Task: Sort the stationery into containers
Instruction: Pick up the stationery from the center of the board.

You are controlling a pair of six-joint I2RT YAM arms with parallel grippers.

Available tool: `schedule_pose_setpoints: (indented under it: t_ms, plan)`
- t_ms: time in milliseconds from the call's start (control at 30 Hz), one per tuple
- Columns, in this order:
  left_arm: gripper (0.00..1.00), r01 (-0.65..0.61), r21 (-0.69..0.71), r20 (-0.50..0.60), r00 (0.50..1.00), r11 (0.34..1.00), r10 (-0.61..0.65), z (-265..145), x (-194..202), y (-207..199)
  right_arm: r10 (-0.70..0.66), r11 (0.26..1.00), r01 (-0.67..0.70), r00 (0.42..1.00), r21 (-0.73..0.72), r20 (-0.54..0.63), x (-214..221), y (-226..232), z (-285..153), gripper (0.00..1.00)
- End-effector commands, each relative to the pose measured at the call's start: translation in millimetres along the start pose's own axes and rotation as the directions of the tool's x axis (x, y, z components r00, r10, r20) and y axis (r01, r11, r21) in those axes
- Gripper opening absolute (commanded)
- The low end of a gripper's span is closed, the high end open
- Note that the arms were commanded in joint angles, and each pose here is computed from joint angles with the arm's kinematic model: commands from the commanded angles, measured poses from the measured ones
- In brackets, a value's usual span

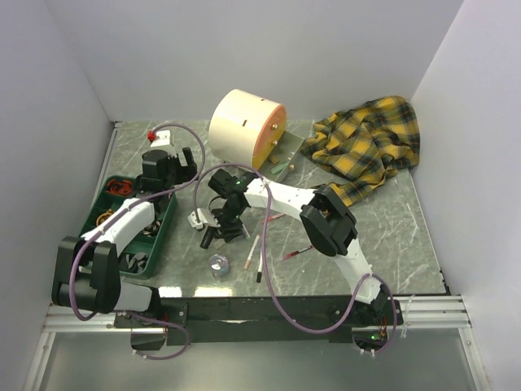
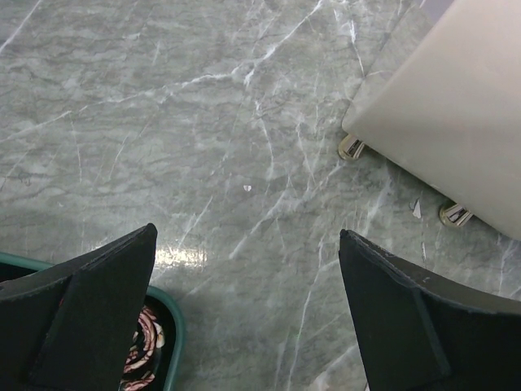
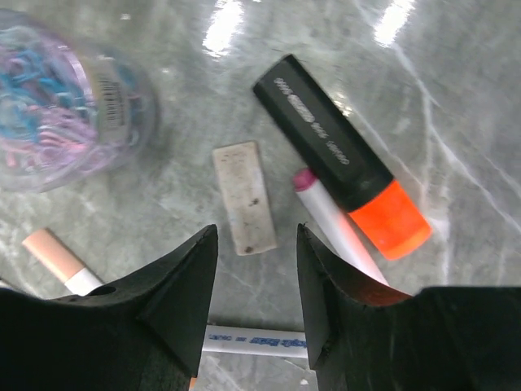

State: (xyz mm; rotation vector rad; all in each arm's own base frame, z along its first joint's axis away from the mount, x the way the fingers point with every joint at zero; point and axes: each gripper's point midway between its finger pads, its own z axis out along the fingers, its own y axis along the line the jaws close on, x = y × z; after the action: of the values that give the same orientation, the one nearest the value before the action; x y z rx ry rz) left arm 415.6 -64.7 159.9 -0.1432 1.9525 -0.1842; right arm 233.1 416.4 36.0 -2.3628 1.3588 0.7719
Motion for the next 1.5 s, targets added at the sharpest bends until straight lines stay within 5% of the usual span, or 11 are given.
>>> schedule_pose_setpoints:
  t_ms: [0, 433, 600, 733, 1000, 1133, 1467]
  plan:
    - [0.99, 0.015, 0.002, 0.075, 0.997, 1.000, -0.015, -7, -22, -3, 0.031, 0.998, -0.029, 0.999, 0.053, -0.030, 0, -13, 8, 0.52]
    - [0.99, 0.002, 0.007, 0.134, 0.991, 1.000, -0.003, -8, -36, -3, 0.041, 0.999, -0.037, 0.991, 0.033, -0.129, 21, 0, 18, 0.47]
    - [0.99, 0.010, 0.014, 0.123, 0.992, 1.000, -0.011, -8, -32, -5, 0.022, 1.000, -0.021, 0.993, 0.015, -0.120, 20, 6, 17, 0.22]
    - [0.99, -0.003, 0.010, 0.093, 0.996, 1.000, 0.002, -7, -29, -5, 0.035, 0.999, -0.034, 0.993, 0.005, -0.109, 17, 10, 7, 0.13]
    - [0.99, -0.038, 0.019, 0.057, 0.998, 0.999, 0.037, -5, -38, 4, 0.046, 0.997, -0.041, 0.997, 0.066, -0.067, 6, 8, -71, 0.10]
    - [0.99, -0.040, -0.009, 0.049, 0.998, 0.999, 0.041, 1, -49, 16, 0.160, 0.978, -0.152, 0.986, 0.146, -0.045, 16, -2, -112, 0.10]
    - [0.99, -0.072, -0.035, 0.075, 0.994, 0.997, 0.074, 25, -83, 20, 0.340, 0.822, -0.295, 0.940, 0.488, -0.006, 67, -34, -218, 0.11]
